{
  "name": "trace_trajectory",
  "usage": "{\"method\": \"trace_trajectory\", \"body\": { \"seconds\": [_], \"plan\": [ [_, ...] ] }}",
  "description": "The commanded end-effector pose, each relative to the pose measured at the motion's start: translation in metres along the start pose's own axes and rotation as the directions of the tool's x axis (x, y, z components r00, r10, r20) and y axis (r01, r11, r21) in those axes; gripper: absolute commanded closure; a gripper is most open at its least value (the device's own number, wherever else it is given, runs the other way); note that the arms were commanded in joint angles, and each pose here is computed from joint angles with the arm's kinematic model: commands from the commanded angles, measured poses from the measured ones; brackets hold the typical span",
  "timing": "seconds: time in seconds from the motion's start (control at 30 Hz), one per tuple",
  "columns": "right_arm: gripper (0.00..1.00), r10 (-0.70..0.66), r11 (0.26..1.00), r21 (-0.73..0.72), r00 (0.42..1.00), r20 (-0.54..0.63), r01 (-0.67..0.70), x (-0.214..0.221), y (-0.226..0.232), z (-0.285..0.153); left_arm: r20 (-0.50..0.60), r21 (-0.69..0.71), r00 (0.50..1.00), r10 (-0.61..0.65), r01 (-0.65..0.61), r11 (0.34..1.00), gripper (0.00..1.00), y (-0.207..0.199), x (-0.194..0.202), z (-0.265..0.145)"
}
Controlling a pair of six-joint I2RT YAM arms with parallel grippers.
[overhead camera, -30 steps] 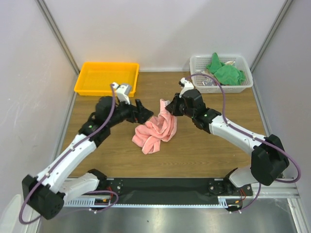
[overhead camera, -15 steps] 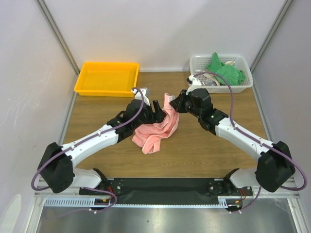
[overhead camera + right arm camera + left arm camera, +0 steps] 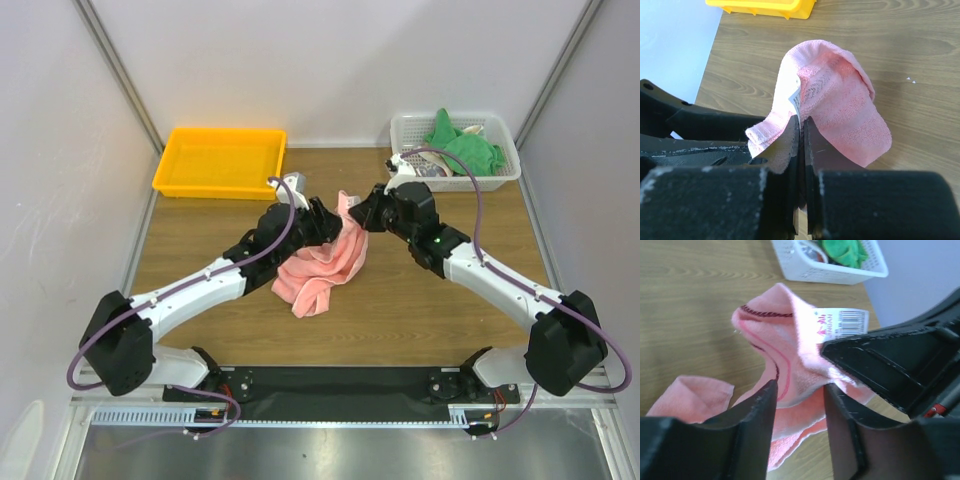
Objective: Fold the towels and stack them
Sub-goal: Flatten out the crumpled towel
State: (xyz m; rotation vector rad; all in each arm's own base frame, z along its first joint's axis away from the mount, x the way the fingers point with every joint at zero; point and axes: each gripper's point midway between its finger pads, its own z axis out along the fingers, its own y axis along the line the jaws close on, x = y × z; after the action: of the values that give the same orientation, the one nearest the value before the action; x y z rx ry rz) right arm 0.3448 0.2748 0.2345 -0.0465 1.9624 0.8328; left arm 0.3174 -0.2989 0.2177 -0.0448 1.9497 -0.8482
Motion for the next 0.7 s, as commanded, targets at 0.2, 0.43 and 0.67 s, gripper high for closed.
{"method": "trace_trajectory", "body": {
  "seconds": [0.2,0.43,0.67],
  "plan": [
    [1.0,0.04,0.998,-0.044,0.997,0.072,-0.037,-0.03,0.008,-0.012,0.111,0.139,0.988,0.106,-0.121,0.983,1.0,-0.024,-0.017,0.0],
    [0.91,0.152,0.987,-0.063,0.988,0.036,-0.149,-0.042,-0.022,-0.021,0.201,0.118,0.909,0.366,-0.394,0.912,1.0,-0.012,-0.032,-0.047],
    [0.75,0.151,0.989,0.008,0.989,-0.011,-0.15,-0.014,-0.053,-0.024,0.118,-0.053,0.91,0.398,-0.395,0.917,1.0,0.041,-0.013,-0.069]
  ]
}}
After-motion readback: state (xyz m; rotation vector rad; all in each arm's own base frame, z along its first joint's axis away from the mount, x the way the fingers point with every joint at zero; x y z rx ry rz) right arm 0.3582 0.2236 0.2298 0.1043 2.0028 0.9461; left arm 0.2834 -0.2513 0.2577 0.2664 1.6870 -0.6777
